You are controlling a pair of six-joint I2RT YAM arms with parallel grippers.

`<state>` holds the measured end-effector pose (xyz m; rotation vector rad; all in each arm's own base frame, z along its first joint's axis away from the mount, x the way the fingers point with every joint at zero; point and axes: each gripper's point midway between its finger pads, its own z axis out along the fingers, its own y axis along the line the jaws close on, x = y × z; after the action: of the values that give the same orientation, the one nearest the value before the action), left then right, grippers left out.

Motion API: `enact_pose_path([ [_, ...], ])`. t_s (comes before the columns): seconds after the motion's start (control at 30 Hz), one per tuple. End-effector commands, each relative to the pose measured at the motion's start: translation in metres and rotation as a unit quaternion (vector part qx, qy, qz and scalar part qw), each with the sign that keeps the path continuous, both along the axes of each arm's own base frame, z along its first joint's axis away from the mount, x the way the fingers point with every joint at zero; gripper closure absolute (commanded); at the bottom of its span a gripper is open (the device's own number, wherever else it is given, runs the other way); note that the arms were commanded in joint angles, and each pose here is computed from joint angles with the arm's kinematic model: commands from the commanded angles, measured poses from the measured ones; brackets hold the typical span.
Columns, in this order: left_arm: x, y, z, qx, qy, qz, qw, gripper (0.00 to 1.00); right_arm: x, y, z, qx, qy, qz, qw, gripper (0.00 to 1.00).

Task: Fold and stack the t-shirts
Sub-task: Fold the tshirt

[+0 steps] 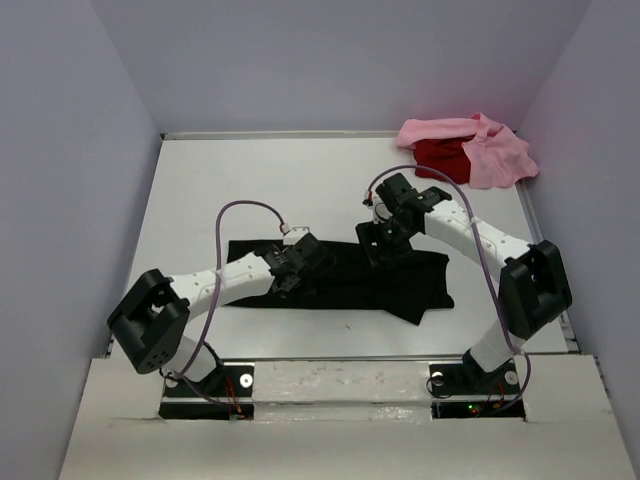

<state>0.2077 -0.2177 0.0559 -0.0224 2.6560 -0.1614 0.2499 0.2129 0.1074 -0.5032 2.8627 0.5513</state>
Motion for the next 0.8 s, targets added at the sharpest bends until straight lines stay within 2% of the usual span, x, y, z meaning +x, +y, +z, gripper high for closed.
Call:
enact_pose_path([
  [0.0, -0.006, 0.009, -0.024, -0.01, 0.033, 0.021, 0.999, 1.0, 0.012, 0.0, 0.017, -0.003, -0.034, 0.01, 0.999, 0.24],
  [0.23, 0.006, 0.012, -0.053, -0.022, 0.046, 0.034, 0.998, 1.0, 0.018, 0.013, 0.031, 0.018, -0.043, 0.027, 0.999, 0.24],
  [0.43, 0.022, 0.006, -0.051, -0.024, 0.031, 0.039, 0.998, 1.0, 0.007, 0.022, 0.03, 0.016, -0.021, 0.056, 0.998, 0.24],
  [0.6, 0.025, 0.003, -0.053, -0.022, 0.037, 0.038, 0.998, 1.0, -0.002, 0.024, 0.012, 0.002, 0.001, 0.067, 0.998, 0.25],
  [0.77, 0.023, 0.005, -0.049, -0.022, 0.038, 0.036, 0.998, 1.0, 0.005, 0.025, -0.011, -0.015, 0.012, 0.069, 0.997, 0.26],
])
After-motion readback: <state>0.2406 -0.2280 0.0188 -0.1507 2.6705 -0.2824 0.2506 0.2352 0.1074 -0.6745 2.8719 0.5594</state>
